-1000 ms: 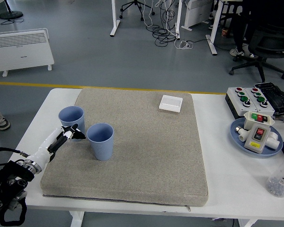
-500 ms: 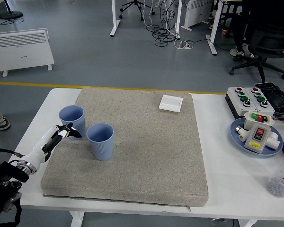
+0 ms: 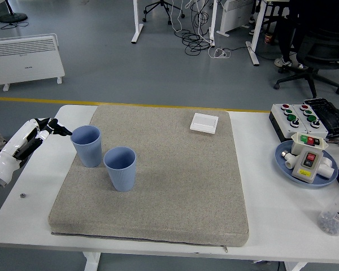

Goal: Push cup pick cup insert cup

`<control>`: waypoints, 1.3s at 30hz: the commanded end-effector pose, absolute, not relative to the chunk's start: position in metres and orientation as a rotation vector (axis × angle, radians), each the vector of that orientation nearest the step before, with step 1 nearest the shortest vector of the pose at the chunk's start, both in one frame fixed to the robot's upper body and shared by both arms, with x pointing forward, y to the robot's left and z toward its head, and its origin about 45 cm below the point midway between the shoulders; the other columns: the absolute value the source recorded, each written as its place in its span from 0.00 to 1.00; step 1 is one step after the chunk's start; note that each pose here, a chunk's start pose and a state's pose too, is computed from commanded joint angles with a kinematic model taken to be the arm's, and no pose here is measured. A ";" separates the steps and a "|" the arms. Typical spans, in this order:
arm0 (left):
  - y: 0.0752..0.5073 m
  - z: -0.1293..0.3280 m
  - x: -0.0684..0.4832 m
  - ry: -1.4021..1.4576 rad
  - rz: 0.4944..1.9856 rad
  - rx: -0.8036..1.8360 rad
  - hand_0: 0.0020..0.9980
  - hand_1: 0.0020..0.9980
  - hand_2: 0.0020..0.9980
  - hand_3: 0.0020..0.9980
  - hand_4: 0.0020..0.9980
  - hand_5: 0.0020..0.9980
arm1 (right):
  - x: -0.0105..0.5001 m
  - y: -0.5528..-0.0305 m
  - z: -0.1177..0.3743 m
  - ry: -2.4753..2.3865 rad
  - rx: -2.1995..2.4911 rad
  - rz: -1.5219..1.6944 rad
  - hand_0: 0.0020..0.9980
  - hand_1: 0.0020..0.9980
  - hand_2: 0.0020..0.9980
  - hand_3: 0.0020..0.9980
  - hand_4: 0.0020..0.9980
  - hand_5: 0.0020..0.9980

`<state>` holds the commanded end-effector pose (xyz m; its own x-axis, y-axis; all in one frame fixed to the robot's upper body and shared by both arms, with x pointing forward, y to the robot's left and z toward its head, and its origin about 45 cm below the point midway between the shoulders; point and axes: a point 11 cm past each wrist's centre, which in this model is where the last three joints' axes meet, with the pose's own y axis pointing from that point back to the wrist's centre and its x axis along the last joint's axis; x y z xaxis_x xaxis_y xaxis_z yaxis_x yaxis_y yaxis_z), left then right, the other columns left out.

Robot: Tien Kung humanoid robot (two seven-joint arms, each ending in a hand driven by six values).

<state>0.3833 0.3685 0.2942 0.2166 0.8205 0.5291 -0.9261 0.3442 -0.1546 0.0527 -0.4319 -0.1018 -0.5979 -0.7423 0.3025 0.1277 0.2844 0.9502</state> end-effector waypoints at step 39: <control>0.264 0.271 0.442 -0.894 0.584 1.021 0.95 0.96 1.00 1.00 0.93 0.29 | 0.048 -0.431 -0.103 -1.767 0.546 -1.419 0.68 0.59 0.60 0.58 0.10 0.56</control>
